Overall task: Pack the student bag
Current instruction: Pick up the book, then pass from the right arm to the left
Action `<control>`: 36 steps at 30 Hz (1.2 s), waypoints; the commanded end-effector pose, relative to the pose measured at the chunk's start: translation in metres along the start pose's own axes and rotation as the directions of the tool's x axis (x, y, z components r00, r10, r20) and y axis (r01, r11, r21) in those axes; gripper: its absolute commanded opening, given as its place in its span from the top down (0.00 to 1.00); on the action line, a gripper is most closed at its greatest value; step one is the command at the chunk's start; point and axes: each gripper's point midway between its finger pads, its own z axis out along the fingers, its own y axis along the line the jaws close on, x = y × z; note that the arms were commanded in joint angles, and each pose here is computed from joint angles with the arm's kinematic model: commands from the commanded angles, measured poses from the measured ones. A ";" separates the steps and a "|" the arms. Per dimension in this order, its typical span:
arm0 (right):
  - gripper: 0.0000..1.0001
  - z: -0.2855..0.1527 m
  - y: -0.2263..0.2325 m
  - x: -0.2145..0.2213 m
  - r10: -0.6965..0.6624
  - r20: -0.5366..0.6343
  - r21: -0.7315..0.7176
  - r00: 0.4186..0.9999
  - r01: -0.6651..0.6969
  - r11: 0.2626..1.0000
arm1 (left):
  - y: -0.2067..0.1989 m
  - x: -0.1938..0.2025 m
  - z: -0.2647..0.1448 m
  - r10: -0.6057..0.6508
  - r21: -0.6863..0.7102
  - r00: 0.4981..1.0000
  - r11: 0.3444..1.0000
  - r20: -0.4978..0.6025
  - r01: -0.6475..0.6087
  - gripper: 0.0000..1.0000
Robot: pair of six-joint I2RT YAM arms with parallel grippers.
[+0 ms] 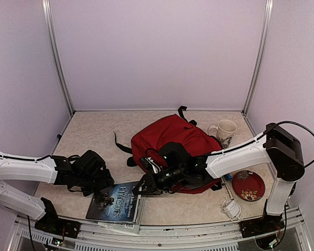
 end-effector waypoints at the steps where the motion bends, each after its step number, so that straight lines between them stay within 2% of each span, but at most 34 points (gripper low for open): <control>1: 0.99 0.001 0.048 -0.029 -0.176 0.114 -0.112 0.978 0.188 0.976 | -0.040 0.017 -0.013 0.062 0.179 0.995 0.983 -0.083 -0.046 0.02; 5: 1.00 -0.014 0.042 -0.030 -0.182 0.130 -0.079 0.975 0.194 0.978 | -0.046 0.001 -0.027 0.087 0.191 0.996 0.978 -0.009 -0.084 0.01; 9: 1.00 -0.036 0.059 -0.027 -0.328 0.135 -0.053 0.935 0.337 0.940 | -0.059 -0.027 -0.053 0.109 0.215 0.988 0.968 0.114 -0.132 0.01; 12: 1.00 -0.053 0.052 -0.022 -0.425 0.101 0.051 0.899 0.422 0.905 | -0.072 -0.048 -0.076 0.127 0.241 0.969 0.954 0.213 -0.178 0.01; 16: 1.00 -0.070 0.025 -0.006 -0.475 0.041 0.112 0.879 0.468 0.876 | -0.099 -0.072 -0.110 0.187 0.283 0.926 0.916 0.328 -0.285 0.01; 19: 1.00 -0.078 0.005 0.002 -0.546 -0.017 0.181 0.838 0.539 0.822 | -0.124 -0.079 -0.134 0.265 0.337 0.878 0.848 0.399 -0.409 0.01; 21: 1.00 -0.083 -0.005 0.001 -0.582 -0.033 0.232 0.813 0.573 0.786 | -0.133 -0.080 -0.143 0.309 0.345 0.850 0.813 0.426 -0.468 0.01; 26: 1.00 -0.089 -0.010 -0.004 -0.639 -0.028 0.250 0.769 0.624 0.740 | -0.146 -0.076 -0.151 0.409 0.339 0.797 0.747 0.445 -0.572 0.01; 28: 1.00 -0.094 -0.012 -0.004 -0.671 -0.031 0.275 0.741 0.652 0.707 | -0.158 -0.073 -0.169 0.441 0.371 0.759 0.682 0.478 -0.630 0.01; 30: 1.00 -0.100 -0.012 -0.004 -0.705 -0.024 0.288 0.709 0.680 0.675 | -0.171 -0.063 -0.189 0.485 0.404 0.702 0.584 0.522 -0.704 0.01; 31: 1.00 -0.103 -0.012 -0.003 -0.720 -0.017 0.288 0.693 0.693 0.661 | -0.177 -0.056 -0.196 0.523 0.400 0.652 0.520 0.549 -0.755 0.01; 34: 1.00 -0.108 -0.011 0.000 -0.770 0.003 0.290 0.638 0.737 0.611 | -0.184 -0.031 -0.207 0.605 0.396 0.546 0.377 0.580 -0.837 0.01; 36: 1.00 -0.112 -0.011 0.000 -0.797 0.003 0.301 0.604 0.760 0.577 | -0.183 -0.004 -0.210 0.681 0.405 0.441 0.225 0.584 -0.886 0.02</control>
